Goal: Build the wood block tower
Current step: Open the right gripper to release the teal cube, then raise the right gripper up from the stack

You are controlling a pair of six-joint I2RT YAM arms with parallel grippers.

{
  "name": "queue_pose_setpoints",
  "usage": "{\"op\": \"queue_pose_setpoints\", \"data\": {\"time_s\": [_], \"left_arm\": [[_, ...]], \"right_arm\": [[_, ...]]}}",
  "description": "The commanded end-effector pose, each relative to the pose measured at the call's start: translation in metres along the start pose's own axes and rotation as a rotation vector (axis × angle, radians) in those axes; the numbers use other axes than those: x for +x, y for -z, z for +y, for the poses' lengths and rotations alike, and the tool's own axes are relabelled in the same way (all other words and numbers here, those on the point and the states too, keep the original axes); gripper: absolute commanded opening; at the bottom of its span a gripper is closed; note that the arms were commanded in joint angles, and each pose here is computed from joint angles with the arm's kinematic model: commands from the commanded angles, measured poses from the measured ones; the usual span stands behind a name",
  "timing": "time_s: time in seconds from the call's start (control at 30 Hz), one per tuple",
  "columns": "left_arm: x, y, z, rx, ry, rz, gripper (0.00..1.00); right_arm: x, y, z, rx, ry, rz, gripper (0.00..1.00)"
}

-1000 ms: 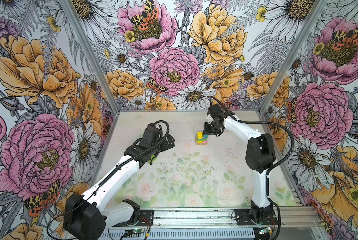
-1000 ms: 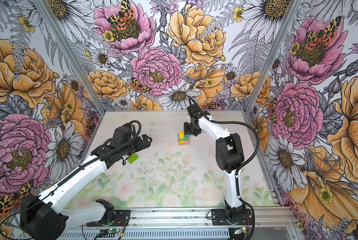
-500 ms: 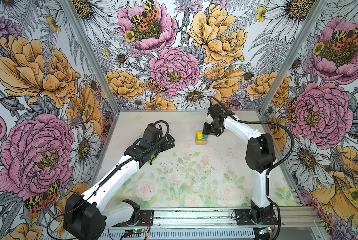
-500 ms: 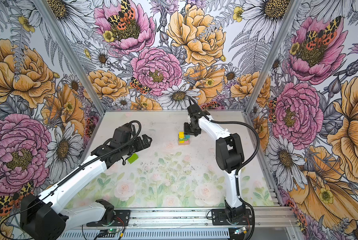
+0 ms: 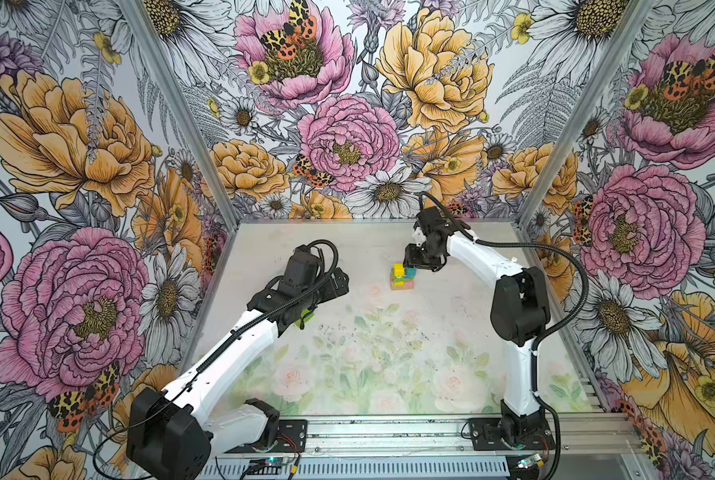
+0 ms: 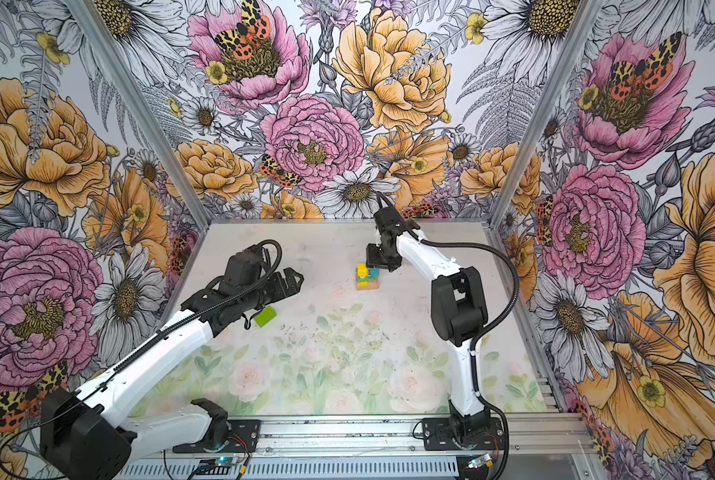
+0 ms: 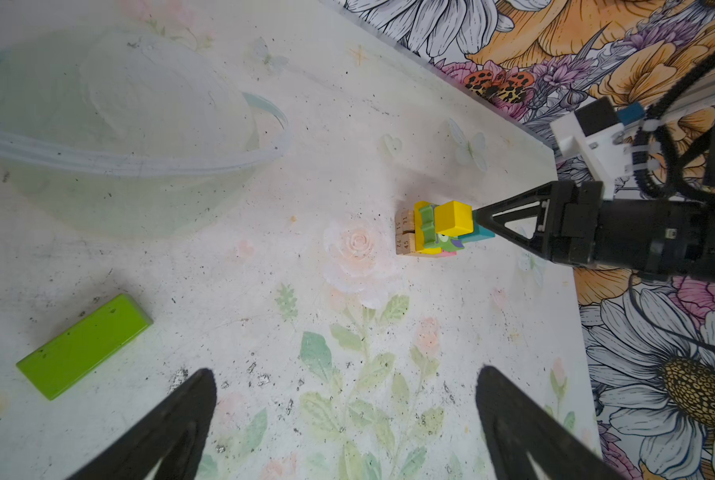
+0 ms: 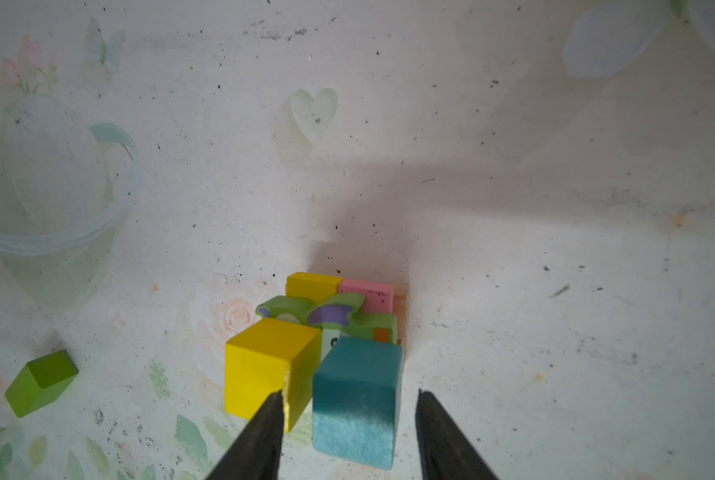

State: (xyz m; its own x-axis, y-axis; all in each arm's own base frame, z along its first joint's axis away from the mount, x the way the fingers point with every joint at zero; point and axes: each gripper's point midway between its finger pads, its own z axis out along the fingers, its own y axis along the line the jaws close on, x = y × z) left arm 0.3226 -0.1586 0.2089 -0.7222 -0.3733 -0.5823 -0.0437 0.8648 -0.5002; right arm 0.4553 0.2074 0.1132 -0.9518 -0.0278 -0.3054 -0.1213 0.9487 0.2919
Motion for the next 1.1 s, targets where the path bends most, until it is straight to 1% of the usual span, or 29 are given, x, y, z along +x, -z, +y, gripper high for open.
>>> {"op": "queue_pose_setpoints", "data": {"time_s": [0.0, 0.03, 0.07, 0.2, 0.53, 0.7, 0.77, 0.87, 1.07], "left_arm": [[-0.016, 0.008, -0.013, 0.048, -0.009, -0.038, 0.99], [-0.016, 0.009, -0.012, 0.046, -0.008, -0.041, 0.99], [-0.017, 0.010, -0.011, 0.040, -0.005, -0.046, 0.99], [-0.019, 0.016, -0.009, 0.042, 0.000, -0.063, 0.99], [-0.018, 0.028, -0.002, 0.047, 0.008, -0.081, 0.99], [-0.020, 0.031, 0.002, 0.050, 0.019, -0.088, 0.99], [-0.019, 0.031, 0.003, 0.052, 0.020, -0.086, 0.99], [-0.020, 0.032, 0.004, 0.054, 0.019, -0.086, 0.99], [-0.022, 0.032, 0.006, 0.053, 0.020, -0.087, 0.99]], "right_arm": [[-0.013, 0.028, 0.010, -0.015, 0.021, -0.067, 0.86], [-0.013, 0.030, 0.011, -0.009, 0.027, -0.073, 0.94], [-0.013, 0.033, 0.013, -0.005, 0.032, -0.079, 0.99], [-0.010, 0.033, 0.017, 0.001, 0.037, -0.072, 1.00], [0.002, 0.007, 0.035, -0.010, 0.044, 0.000, 1.00], [0.003, 0.005, 0.038, -0.007, 0.043, 0.007, 0.98], [0.004, 0.003, 0.034, 0.018, 0.033, 0.015, 0.97], [0.004, 0.005, 0.029, 0.045, 0.033, 0.008, 0.98], [-0.003, 0.017, 0.044, 0.002, 0.067, -0.018, 0.98]]}}
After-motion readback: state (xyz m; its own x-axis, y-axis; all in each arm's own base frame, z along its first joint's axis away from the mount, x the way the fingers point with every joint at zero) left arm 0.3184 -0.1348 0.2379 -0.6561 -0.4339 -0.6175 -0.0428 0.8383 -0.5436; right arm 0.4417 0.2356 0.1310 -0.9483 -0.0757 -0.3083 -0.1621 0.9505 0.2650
